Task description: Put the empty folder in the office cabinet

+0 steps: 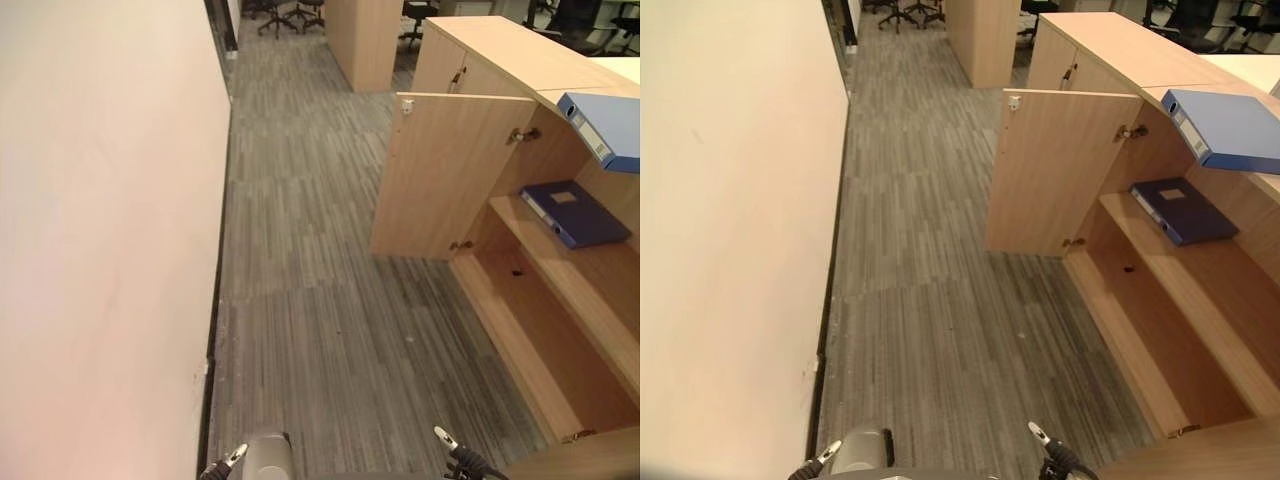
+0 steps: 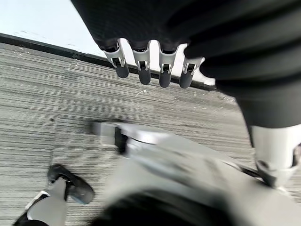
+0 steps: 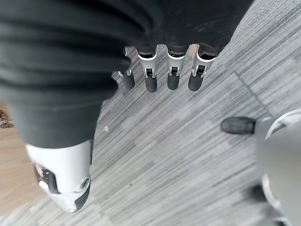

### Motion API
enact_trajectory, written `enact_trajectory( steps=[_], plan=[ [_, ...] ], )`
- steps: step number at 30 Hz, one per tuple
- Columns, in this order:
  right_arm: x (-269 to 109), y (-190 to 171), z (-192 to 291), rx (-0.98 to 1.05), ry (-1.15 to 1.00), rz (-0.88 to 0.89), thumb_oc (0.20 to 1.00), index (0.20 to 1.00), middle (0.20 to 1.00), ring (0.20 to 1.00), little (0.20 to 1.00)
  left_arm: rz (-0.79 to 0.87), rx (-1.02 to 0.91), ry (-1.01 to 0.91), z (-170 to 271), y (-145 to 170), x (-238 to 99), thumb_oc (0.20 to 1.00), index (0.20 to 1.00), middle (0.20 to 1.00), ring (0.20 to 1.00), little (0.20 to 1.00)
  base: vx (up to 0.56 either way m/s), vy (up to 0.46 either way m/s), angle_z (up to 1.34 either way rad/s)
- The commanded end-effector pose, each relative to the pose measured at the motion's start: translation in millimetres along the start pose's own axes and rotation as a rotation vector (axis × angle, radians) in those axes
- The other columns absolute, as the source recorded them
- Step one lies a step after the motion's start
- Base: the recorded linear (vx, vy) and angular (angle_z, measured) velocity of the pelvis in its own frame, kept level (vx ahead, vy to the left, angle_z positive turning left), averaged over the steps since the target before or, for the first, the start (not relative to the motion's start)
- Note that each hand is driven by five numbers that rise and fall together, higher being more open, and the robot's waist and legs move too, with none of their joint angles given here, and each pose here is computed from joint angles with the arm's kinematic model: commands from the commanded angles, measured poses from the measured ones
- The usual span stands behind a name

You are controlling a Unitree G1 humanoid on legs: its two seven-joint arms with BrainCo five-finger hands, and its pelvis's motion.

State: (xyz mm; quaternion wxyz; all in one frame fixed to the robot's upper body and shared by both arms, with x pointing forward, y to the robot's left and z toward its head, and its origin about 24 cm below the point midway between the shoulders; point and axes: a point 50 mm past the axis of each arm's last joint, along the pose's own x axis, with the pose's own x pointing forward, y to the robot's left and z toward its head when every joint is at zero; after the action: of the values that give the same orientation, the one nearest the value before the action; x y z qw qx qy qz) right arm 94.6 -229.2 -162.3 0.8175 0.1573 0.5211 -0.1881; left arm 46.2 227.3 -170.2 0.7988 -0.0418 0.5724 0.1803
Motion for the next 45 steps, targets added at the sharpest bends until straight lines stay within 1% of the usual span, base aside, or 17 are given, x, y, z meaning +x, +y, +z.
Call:
enact_trajectory(
  steps=[1,10,21,25,27,31,33,40,44,45],
  plan=[
    [-2.2,-15.4,4.8,-0.012,-0.026,-0.033,1.000,1.000,1.000,1.000,1.000,-0.015,-0.005,0.008,-6.3,-7.8,-1.3,1.000,1.000,1.000,1.000,1.000,0.30,0.197,-0.35],
    [-4.5,-15.3,-12.7,-0.001,0.020,-0.029,1.000,1.000,1.000,1.000,1.000,-0.012,-0.003,0.025,-12.5,-6.7,-2.5,1.000,1.000,1.000,1.000,1.000,0.26,0.226,-0.20],
    [-3.5,-14.1,-7.7,0.008,0.003,-0.030,1.000,1.000,1.000,1.000,1.000,-0.021,0.035,0.005,-6.1,-8.0,-1.2,1.000,1.000,1.000,1.000,1.000,0.17,0.259,0.02],
    [-2.3,-9.6,-2.7,-0.004,-0.014,-0.015,1.000,1.000,1.000,1.000,1.000,-0.015,0.055,0.022,-6.5,-2.2,-1.0,1.000,1.000,1.000,1.000,1.000,0.20,0.220,0.02],
    [-1.8,-7.7,-1.2,-0.012,-0.017,-0.008,1.000,1.000,1.000,1.000,1.000,-0.009,0.048,0.024,-6.5,-0.1,-1.0,1.000,1.000,1.000,1.000,1.000,0.10,0.024,-0.20],
    [2.0,7.6,15.0,-0.054,-0.055,0.038,1.000,1.000,1.000,1.000,1.000,-0.009,0.025,0.045,-12.7,0.3,-2.2,1.000,1.000,1.000,1.000,1.000,0.16,-0.131,-0.50],
    [2.2,8.7,15.5,-0.039,-0.058,0.039,1.000,1.000,1.000,1.000,1.000,-0.015,0.038,0.047,-13.9,0.3,-2.5,1.000,1.000,1.000,1.000,1.000,0.19,-0.195,-0.09],
    [-0.4,-0.4,0.0,0.002,-0.021,0.004,1.000,1.000,1.000,1.000,1.000,-0.019,0.054,0.046,-11.8,-2.0,-1.9,1.000,1.000,1.000,1.000,1.000,0.28,-0.206,0.03],
    [-0.6,-4.1,3.3,0.027,-0.038,-0.012,1.000,1.000,1.000,1.000,1.000,-0.027,0.035,0.018,-3.0,-7.9,-0.1,1.000,1.000,1.000,1.000,1.000,0.20,-0.166,0.07],
    [-0.2,-3.4,8.4,0.041,-0.057,-0.011,1.000,1.000,1.000,1.000,1.000,-0.035,0.020,-0.016,6.6,-13.4,1.4,1.000,1.000,1.000,1.000,1.000,0.21,-0.206,-0.14]
  ],
)
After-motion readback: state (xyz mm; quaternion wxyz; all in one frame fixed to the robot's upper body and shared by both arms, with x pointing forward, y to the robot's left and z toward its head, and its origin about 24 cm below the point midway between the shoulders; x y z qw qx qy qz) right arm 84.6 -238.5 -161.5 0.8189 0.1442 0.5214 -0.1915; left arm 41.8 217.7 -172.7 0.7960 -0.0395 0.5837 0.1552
